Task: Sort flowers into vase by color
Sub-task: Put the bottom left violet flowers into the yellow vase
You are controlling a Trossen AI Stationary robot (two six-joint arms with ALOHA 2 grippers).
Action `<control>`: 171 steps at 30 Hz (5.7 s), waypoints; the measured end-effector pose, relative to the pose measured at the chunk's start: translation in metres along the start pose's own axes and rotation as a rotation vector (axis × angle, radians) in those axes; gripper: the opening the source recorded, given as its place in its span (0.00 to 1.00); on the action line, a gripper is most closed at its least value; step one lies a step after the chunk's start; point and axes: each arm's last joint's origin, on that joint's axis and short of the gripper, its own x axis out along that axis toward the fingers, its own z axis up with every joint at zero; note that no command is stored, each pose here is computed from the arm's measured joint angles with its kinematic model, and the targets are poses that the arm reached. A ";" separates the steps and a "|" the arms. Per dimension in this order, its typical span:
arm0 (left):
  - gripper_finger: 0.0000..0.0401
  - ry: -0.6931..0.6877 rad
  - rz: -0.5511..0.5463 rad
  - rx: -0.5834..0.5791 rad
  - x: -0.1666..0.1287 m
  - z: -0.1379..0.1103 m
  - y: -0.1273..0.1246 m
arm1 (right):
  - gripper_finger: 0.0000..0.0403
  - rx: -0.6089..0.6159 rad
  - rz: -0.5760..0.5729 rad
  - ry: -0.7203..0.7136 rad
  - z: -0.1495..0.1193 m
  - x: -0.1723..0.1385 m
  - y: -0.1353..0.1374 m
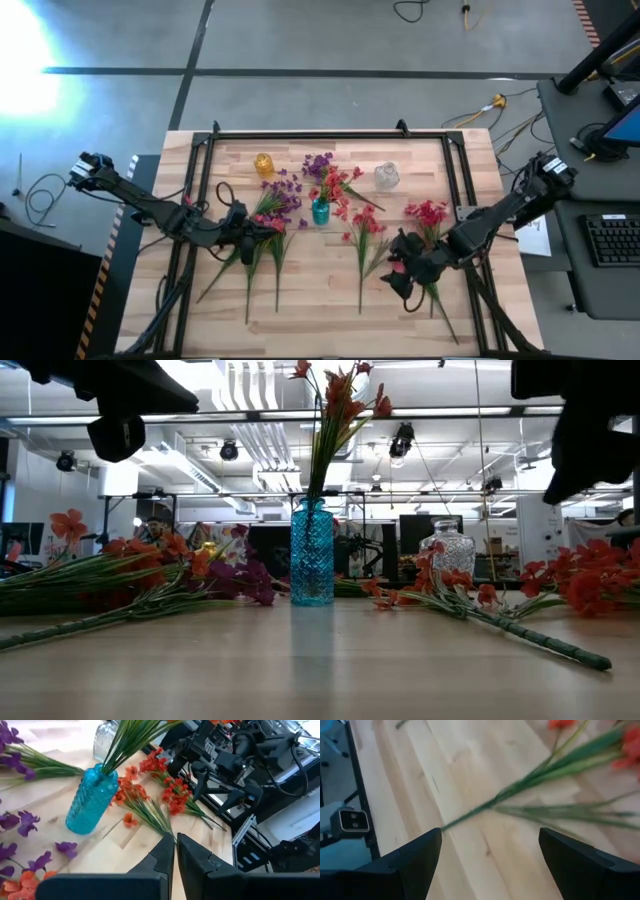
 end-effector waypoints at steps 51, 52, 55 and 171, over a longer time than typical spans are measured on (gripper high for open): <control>0.02 0.984 0.498 -0.176 0.002 -0.038 -0.054 | 0.81 -0.205 -0.184 0.020 0.019 -0.005 -0.030; 0.02 0.952 0.488 -0.185 0.006 -0.040 -0.056 | 0.81 -0.207 -0.184 0.016 0.019 -0.005 -0.030; 0.02 0.828 0.452 -0.200 0.022 -0.043 -0.060 | 0.81 -0.214 -0.185 0.014 0.019 -0.006 -0.030; 0.00 0.629 0.465 -0.240 -0.077 0.078 -0.068 | 0.81 -0.255 -0.196 -0.007 0.020 -0.005 -0.030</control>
